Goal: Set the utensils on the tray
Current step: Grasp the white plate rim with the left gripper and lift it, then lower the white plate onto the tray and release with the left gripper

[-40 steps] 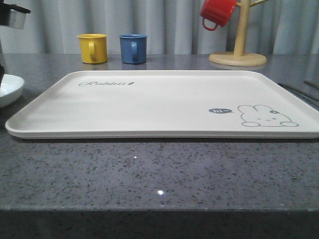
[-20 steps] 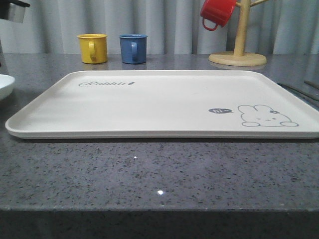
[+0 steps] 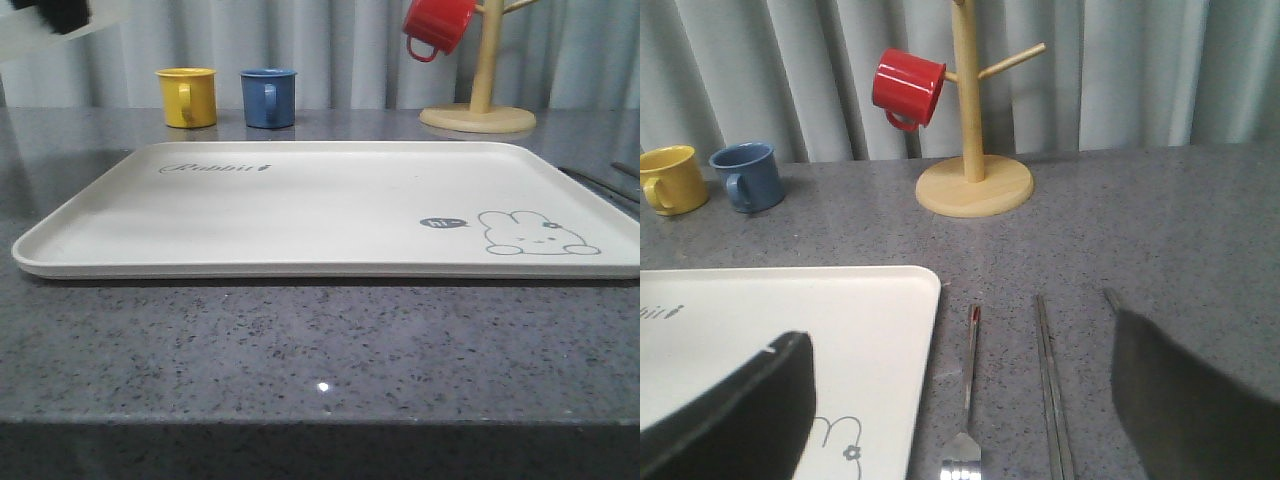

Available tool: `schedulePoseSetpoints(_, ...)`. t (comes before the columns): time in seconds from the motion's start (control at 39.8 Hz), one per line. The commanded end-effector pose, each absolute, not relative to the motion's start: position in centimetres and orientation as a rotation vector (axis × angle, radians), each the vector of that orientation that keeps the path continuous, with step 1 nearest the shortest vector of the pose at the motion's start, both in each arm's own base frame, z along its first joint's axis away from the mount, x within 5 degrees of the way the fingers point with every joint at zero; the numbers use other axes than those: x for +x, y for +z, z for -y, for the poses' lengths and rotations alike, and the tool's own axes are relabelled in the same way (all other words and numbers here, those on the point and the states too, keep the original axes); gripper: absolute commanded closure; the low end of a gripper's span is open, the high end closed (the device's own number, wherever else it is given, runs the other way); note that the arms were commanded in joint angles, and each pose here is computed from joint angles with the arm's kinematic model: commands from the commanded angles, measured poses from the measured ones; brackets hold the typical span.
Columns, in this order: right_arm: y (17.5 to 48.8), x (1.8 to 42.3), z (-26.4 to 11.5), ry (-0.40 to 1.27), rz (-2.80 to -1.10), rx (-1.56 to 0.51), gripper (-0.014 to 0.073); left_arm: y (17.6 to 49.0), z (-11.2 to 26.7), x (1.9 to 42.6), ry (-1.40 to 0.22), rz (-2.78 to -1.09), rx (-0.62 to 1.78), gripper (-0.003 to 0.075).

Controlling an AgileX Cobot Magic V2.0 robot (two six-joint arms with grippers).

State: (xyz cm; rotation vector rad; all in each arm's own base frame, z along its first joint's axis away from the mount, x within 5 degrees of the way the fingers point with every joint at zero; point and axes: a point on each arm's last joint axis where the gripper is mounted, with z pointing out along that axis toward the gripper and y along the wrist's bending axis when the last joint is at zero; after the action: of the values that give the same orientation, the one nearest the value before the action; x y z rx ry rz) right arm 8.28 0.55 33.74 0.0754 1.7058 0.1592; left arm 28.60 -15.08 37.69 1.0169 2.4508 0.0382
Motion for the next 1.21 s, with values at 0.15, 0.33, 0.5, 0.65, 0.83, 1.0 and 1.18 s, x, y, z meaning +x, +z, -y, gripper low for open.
schedulePoseSetpoints(0.15, 35.4, 8.4, -0.4, 0.151, -1.61, 0.078, -0.0029, 38.4, 23.3, 26.1, -0.073, -2.29, 1.235, 0.0739)
schedulePoseSetpoints(0.33, 35.4, 8.4, -0.4, 0.151, -1.61, 0.078, -0.0029, 35.7, 26.1, 26.2, -0.081, -2.326, 1.333, 0.0739)
schedulePoseSetpoints(0.5, 35.4, 8.4, -0.4, 0.151, -1.61, 0.078, -0.0029, 33.5, 26.7, 26.7, -0.058, -2.419, 1.382, 0.0739)
schedulePoseSetpoints(0.65, 35.4, 8.4, -0.4, 0.151, -1.61, 0.078, -0.0029, 32.2, 27.2, 27.0, -0.056, -2.457, 1.402, 0.0736)
schedulePoseSetpoints(0.83, 35.4, 8.4, -0.4, 0.151, -1.61, 0.078, -0.0029, 31.4, 27.6, 27.2, -0.071, -2.481, 1.412, 0.0641)
schedulePoseSetpoints(1.0, 35.4, 8.4, -0.4, 0.151, -1.61, 0.078, -0.0029, 31.4, 27.6, 27.1, -0.075, -2.487, 1.414, 0.0405)
schedulePoseSetpoints(1.18, 35.4, 8.4, -0.4, 0.151, -1.61, 0.078, -0.0029, 33.2, 27.7, 27.2, -0.095, -2.441, 1.386, 0.0364)
